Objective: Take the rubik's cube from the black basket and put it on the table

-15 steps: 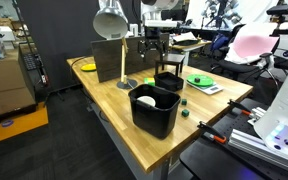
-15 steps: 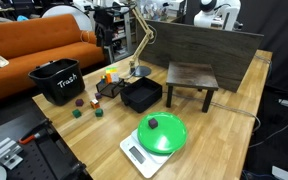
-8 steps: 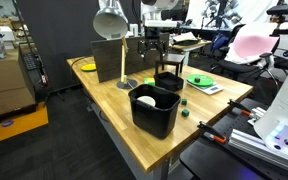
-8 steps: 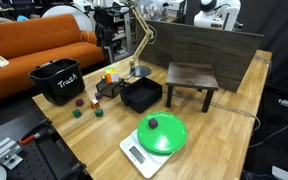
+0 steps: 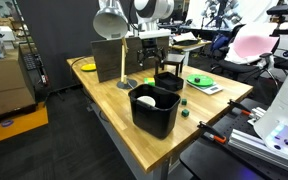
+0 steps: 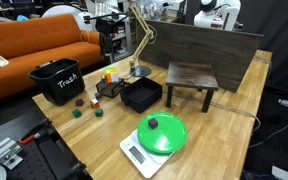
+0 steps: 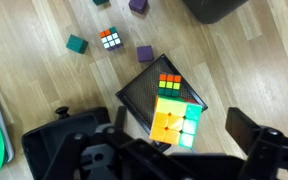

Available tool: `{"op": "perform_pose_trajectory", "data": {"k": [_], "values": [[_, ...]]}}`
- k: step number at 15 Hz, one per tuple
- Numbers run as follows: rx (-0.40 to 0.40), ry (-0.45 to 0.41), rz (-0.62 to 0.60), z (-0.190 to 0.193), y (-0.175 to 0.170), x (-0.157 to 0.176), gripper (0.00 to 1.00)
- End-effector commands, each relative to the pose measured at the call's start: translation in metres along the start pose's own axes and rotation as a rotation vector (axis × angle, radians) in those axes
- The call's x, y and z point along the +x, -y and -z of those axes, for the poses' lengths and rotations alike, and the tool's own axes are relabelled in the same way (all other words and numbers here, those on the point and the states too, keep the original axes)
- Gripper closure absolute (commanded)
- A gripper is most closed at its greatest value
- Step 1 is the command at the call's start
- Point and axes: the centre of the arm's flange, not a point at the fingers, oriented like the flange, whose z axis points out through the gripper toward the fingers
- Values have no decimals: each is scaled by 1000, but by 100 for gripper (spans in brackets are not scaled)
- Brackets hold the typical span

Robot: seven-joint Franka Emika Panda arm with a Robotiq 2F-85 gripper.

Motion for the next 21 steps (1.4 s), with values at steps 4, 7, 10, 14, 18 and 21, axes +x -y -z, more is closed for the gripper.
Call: {"op": "perform_pose_trajectory", "data": {"k": [4, 7, 10, 14, 18, 21], "values": [[-1, 20, -5, -13, 11, 3, 0], [-1, 19, -6, -12, 11, 3, 0], [0, 18, -6, -12, 11, 3, 0], [4, 13, -24, -12, 9, 6, 0], [20, -11, -66, -15, 4, 17, 0], [54, -8, -88, -21, 3, 23, 0]]}}
